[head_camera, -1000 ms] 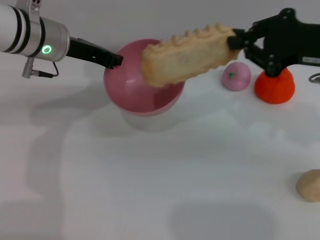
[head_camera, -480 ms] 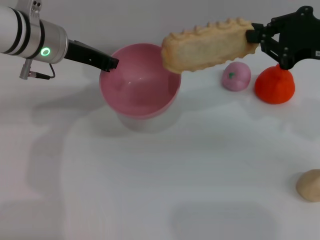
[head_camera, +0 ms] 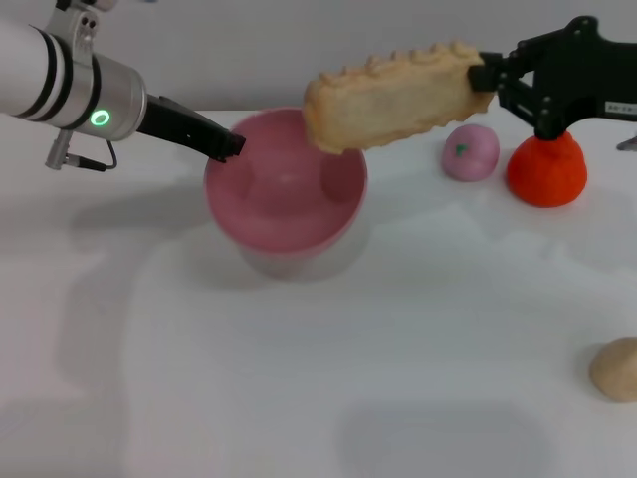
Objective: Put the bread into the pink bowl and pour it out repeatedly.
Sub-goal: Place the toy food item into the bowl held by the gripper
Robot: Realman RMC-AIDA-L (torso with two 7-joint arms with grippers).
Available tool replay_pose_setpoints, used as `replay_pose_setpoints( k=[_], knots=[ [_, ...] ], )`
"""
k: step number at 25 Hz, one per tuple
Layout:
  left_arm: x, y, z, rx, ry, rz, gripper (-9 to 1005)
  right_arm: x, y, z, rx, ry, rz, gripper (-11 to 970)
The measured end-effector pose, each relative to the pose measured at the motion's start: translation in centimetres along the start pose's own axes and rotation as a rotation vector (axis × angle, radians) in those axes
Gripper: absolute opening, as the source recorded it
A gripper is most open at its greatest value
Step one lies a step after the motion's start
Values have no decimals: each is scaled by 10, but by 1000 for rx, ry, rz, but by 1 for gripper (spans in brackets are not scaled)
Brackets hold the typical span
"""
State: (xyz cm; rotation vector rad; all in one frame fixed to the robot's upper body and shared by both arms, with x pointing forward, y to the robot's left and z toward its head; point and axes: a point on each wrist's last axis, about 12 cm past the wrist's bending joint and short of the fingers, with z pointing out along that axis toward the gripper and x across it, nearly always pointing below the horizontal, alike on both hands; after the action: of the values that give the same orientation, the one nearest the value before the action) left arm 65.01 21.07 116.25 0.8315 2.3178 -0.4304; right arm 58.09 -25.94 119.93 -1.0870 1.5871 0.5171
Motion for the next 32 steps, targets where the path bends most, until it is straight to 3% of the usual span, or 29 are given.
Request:
replay_pose_setpoints(
  k=[13,32],
  knots=[
    [-10,-11,6,6,1,62,43,12,4,31,-96,42,87,45],
    [-16,-16,10,4,-2,86,43,22,7,46,-142,88,132,43]
  ],
)
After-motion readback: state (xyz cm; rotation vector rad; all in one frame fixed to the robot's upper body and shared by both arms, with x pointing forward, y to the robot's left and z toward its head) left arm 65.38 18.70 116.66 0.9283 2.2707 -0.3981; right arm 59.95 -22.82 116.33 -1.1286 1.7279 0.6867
